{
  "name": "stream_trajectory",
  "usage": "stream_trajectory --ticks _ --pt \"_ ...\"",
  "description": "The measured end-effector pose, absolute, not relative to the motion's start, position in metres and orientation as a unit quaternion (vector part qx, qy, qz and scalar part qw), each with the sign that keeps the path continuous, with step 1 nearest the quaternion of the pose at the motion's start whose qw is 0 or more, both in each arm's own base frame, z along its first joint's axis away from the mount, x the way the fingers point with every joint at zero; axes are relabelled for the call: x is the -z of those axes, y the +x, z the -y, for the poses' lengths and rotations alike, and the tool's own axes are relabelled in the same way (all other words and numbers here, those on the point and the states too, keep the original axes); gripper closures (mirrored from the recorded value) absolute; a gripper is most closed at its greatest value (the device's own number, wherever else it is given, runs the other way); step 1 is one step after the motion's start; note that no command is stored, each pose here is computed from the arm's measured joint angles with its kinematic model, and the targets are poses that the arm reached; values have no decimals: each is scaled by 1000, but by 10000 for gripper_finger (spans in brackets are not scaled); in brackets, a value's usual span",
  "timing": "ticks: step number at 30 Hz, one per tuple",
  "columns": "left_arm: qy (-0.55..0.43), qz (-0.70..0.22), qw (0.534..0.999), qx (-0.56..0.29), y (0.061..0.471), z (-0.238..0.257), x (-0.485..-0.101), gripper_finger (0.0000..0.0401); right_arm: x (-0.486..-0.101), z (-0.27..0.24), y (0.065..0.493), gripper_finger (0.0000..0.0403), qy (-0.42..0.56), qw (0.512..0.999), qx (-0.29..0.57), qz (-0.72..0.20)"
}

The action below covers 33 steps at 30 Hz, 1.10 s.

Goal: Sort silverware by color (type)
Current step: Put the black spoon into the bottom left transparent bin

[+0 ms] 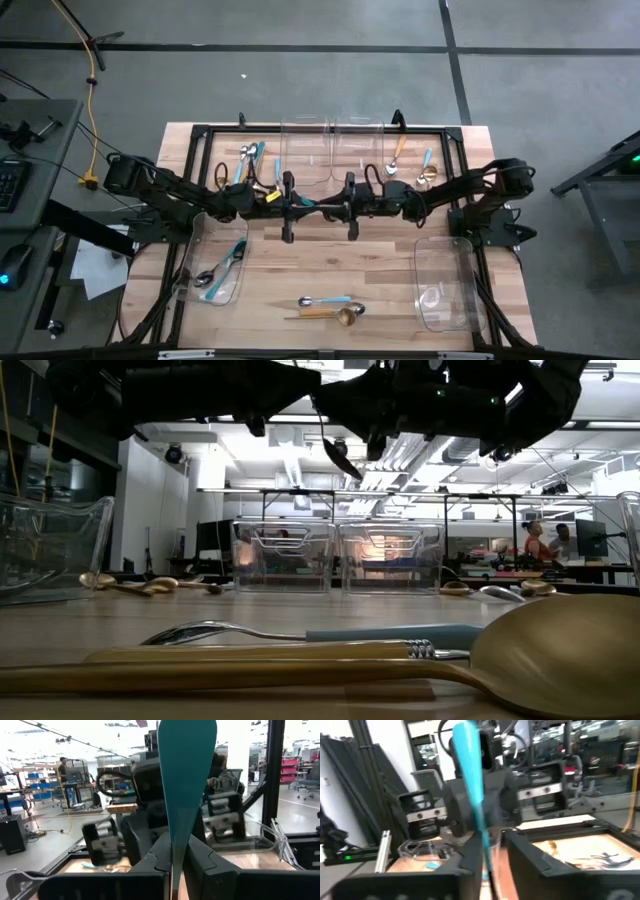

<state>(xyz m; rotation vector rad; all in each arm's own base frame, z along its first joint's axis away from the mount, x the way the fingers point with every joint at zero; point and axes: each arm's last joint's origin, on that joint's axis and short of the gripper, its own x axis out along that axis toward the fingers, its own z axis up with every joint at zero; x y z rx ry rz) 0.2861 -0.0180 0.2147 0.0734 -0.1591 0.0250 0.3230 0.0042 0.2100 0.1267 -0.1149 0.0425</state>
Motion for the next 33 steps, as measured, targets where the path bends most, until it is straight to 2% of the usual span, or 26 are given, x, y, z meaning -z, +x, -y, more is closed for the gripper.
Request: stream_trajectory --ticks 5,9,15,20,33 --pt "41 50 998 -21 279 17 -221 394 -218 -1 301 267 38 997 23 70" --pt "46 49 997 -28 260 15 -230 394 -221 1 273 242 18 994 71 81" --pt "32 82 992 -89 214 8 -229 394 -223 4 230 238 12 988 104 117" --pt "9 113 990 -89 189 6 -230 394 -224 3 217 237 13 987 88 131" --pt "2 106 991 -87 188 6 -228 389 -223 3 218 237 10 988 86 129"
